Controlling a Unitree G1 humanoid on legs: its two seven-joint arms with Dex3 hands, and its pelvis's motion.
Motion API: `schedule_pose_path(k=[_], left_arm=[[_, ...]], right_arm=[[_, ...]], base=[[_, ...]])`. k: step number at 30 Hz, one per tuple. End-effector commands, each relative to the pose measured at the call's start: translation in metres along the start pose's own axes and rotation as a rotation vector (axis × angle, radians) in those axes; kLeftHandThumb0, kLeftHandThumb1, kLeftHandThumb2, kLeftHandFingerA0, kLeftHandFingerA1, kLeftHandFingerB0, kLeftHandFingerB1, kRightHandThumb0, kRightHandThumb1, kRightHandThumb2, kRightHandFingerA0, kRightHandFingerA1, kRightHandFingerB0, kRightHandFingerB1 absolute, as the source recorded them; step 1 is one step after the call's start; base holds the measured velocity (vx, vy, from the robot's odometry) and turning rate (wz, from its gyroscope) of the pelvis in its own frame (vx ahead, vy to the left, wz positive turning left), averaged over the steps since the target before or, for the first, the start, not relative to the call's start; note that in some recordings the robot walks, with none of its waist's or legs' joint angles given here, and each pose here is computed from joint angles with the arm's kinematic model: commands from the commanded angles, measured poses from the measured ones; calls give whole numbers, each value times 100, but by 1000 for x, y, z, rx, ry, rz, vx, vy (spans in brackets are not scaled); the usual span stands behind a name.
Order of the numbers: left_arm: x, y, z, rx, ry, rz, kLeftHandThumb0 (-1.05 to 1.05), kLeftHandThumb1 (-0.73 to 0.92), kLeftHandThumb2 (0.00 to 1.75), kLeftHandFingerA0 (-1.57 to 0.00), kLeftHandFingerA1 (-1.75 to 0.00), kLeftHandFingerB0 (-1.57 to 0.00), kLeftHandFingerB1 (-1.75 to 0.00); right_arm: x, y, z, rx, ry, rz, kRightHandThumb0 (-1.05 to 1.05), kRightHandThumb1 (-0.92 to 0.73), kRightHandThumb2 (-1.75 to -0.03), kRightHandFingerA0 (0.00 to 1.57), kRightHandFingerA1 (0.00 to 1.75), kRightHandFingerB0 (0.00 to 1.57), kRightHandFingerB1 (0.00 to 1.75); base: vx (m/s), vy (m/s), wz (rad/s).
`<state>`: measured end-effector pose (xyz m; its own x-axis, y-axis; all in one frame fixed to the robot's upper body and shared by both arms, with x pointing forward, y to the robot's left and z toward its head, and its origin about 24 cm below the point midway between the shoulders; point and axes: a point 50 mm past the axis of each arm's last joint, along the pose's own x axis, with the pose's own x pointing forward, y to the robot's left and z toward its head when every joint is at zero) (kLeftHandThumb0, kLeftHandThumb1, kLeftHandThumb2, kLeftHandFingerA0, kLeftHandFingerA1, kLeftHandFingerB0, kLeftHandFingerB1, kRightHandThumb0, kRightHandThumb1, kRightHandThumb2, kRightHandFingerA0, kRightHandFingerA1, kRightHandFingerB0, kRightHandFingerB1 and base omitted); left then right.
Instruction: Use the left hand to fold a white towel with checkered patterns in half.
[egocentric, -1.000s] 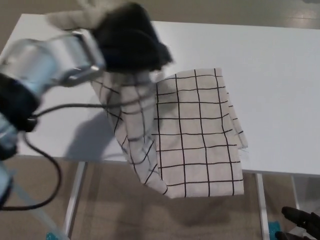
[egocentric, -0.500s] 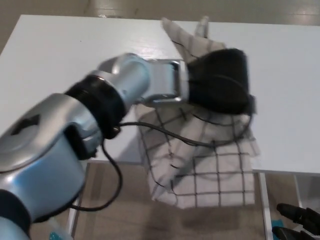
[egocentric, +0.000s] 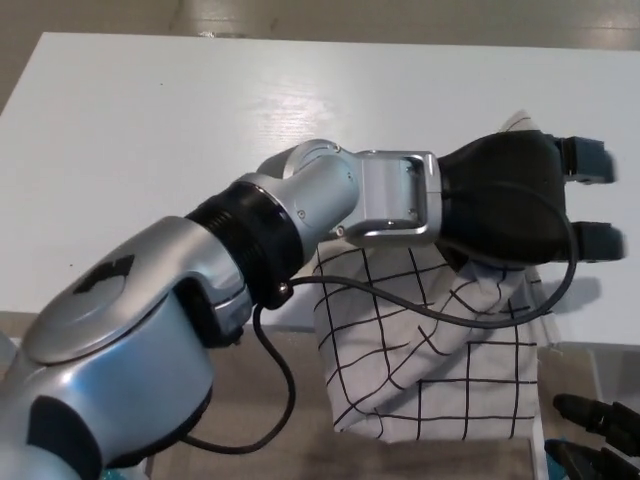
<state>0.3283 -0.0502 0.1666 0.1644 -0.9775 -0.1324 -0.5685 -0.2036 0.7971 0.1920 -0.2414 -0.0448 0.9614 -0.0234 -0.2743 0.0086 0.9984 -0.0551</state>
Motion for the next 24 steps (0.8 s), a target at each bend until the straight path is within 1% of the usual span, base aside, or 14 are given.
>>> schedule_pose_path(k=[1,5,6,10,13,15,16,17,18,19,20,21,22,24], left_arm=[[3,-7,0,-330,185,-337,-95,64,61,0,0,0,0],[0,-9,-1,-345,203,-364,-96,64,61,0,0,0,0],[-2,-10,-1,-347,207,-376,-96,64,61,0,0,0,0],[-5,-10,-4,-383,225,-382,-96,63,60,0,0,0,-2],[-9,-4,-13,-403,242,-372,-102,57,70,0,0,0,0],[-10,0,-17,-402,247,-361,-102,58,70,0,0,0,-1],[-12,6,-23,-399,255,-349,-100,64,61,0,0,0,-2],[-14,12,-30,-399,264,-337,-102,58,69,0,0,0,-1],[-14,12,-30,-399,264,-337,-102,58,69,0,0,0,-1],[-17,23,-41,-408,282,-309,-99,63,61,0,0,0,-8],[-20,32,-50,-420,298,-282,-99,63,61,0,0,0,-8],[-22,44,-60,-448,324,-247,-99,48,78,0,0,0,-7],[-26,57,-70,-457,351,-203,-100,62,62,0,0,0,-4],[-33,83,-91,-473,405,-96,-104,62,69,0,0,0,-1]], right_arm=[[0,-1,-1,-1,18,9,-70,-55,-93,54,55,55,54],[-1,-1,-2,-1,20,14,-69,-55,-92,54,55,51,53],[-1,0,-2,0,19,14,-68,-56,-64,59,46,59,44],[-2,0,-3,-1,19,13,-68,-55,-65,59,47,58,45],[-3,0,-5,4,21,14,-68,-55,-65,59,48,59,45],[-3,0,-5,5,24,14,-68,-55,-65,59,48,59,45],[-3,0,-6,4,27,15,-68,-55,-65,59,48,59,45],[-3,-1,-6,0,30,17,-68,-55,-65,59,48,59,45],[-3,-1,-6,0,30,17,-68,-55,-65,59,48,59,45],[-3,0,-6,-7,32,20,-68,-55,-64,59,47,59,45],[-2,0,-6,-12,34,23,-68,-55,-64,59,47,59,45],[-3,-1,-6,-15,34,22,-67,-56,-63,59,45,59,44],[-3,-2,-6,-17,34,21,-70,-55,-93,54,55,52,53],[-4,-2,-7,-18,35,21,-71,-55,-93,53,55,54,54]], base=[[0,0,0],[0,0,0],[0,0,0],[0,0,0],[0,0,0],[0,0,0],[0,0,0],[0,0,0],[0,0,0],[0,0,0],[0,0,0],[0,0,0],[0,0,0],[0,0,0]])
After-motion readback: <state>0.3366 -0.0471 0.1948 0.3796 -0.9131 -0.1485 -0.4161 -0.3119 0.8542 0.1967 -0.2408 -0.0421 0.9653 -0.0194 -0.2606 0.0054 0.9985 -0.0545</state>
